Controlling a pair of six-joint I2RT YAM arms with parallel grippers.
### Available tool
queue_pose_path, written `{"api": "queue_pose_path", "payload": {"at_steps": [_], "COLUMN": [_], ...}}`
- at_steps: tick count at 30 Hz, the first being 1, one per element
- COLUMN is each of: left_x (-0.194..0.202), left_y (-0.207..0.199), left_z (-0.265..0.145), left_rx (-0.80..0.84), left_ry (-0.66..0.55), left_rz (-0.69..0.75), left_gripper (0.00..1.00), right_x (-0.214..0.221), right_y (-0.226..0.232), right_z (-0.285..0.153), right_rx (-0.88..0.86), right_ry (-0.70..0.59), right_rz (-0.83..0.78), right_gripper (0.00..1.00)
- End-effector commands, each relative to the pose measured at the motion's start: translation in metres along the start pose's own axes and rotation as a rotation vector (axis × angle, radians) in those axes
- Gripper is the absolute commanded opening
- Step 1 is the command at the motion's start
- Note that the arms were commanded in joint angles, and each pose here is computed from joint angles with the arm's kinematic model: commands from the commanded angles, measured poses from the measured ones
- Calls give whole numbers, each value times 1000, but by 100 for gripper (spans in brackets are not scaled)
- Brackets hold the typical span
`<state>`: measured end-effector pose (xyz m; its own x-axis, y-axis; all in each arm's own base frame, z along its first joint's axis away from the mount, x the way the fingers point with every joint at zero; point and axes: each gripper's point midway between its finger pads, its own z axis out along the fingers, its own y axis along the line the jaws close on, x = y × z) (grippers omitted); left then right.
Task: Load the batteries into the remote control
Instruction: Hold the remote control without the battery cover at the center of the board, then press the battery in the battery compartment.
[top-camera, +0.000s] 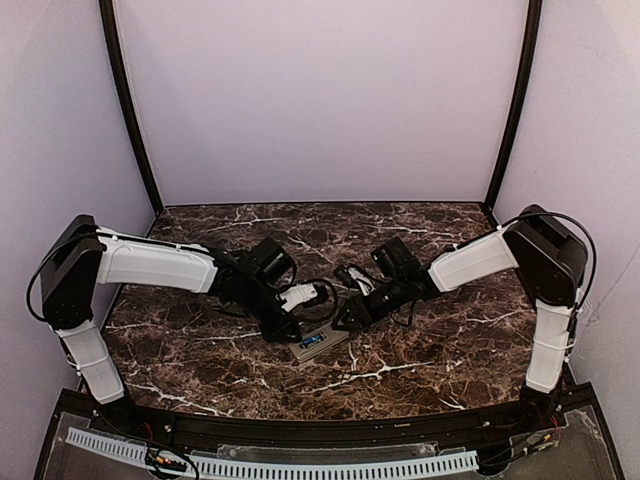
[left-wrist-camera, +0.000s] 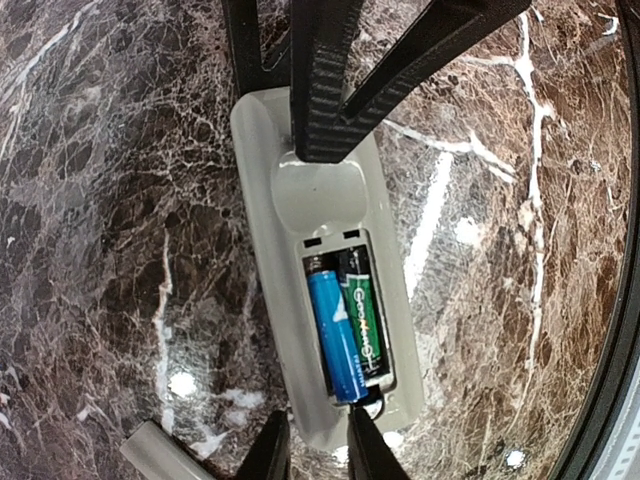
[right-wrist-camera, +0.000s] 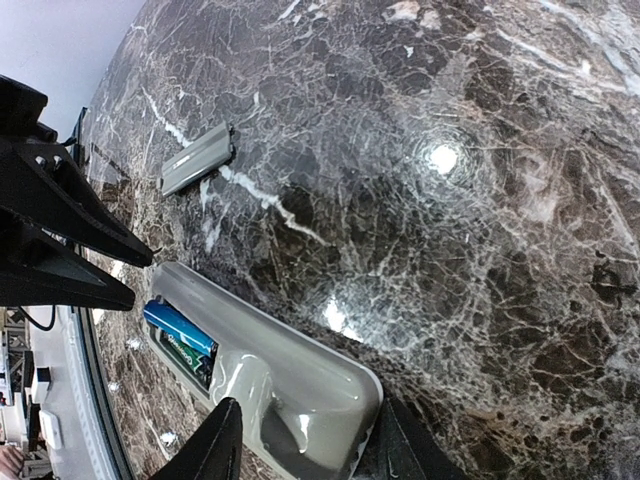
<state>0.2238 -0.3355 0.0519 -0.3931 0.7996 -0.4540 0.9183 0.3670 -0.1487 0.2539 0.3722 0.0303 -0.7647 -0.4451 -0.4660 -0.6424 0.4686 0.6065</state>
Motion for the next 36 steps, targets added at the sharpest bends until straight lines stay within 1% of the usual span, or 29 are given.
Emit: {"api": "queue_pose_path", "payload": {"at_steps": [1,29,36], "left_x": [9,-3,-3], "left_y": [-6,-7,-19], "left_z": [6,22,4], "left_rx": [34,58,92], "left_ry": [24,12,-12], "left_rz": [-1,2,23], "left_gripper": [20,17,26], "right_x": [44,46,45], "right_y": [-30,-28,-28], "right_z": [13,14,14], "right_rx": [113,98,100], "right_ry": [129,130,127], "right_rz": [84,88,91], "right_gripper": [46,44,44]}}
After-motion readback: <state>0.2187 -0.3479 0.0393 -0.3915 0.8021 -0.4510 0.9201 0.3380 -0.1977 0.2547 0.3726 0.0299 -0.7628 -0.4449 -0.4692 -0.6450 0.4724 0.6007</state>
